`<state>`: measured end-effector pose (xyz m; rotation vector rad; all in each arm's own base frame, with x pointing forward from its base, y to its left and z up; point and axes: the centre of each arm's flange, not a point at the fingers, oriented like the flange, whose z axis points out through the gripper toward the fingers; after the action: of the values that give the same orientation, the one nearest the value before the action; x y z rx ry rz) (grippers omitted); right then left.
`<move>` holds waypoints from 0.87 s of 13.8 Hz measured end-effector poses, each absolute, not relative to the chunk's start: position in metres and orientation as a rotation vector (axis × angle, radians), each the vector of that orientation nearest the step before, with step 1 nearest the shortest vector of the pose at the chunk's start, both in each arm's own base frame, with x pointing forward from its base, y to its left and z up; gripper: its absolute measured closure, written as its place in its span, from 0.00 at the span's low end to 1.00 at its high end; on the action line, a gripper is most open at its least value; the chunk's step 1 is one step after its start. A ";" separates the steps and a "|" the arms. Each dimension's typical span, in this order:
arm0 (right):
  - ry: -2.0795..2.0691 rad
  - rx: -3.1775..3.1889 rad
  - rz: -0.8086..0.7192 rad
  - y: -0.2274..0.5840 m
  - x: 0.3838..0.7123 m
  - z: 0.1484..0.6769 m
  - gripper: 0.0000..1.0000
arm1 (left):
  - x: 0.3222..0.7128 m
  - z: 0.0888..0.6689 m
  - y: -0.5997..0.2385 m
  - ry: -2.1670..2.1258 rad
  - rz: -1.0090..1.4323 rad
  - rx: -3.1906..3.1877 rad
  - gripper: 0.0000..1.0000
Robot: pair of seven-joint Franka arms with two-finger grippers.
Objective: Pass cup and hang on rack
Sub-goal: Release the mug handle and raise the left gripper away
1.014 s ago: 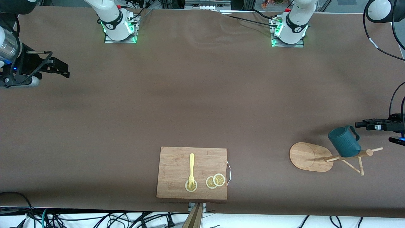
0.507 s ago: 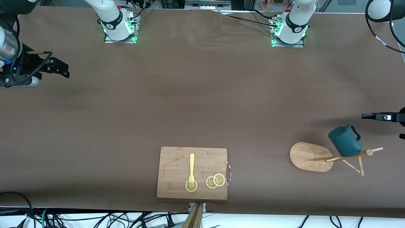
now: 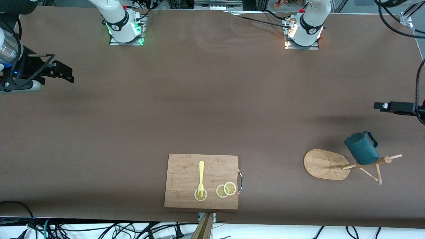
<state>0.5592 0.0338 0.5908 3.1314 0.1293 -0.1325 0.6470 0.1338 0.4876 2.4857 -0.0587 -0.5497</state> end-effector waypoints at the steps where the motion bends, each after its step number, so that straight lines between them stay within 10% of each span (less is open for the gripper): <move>1: 0.130 3.133 -0.126 0.034 0.560 0.591 0.00 | 0.646 0.509 0.099 -0.123 -0.568 2.595 0.00; 12: 0.130 3.138 -0.099 0.035 0.562 0.592 0.00 | 0.625 0.581 -0.118 -0.417 -0.465 3.154 0.00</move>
<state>0.5616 0.0347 0.5925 3.1380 0.1300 -0.0987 0.6247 -0.1183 0.5810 3.1541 -0.4171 -0.4649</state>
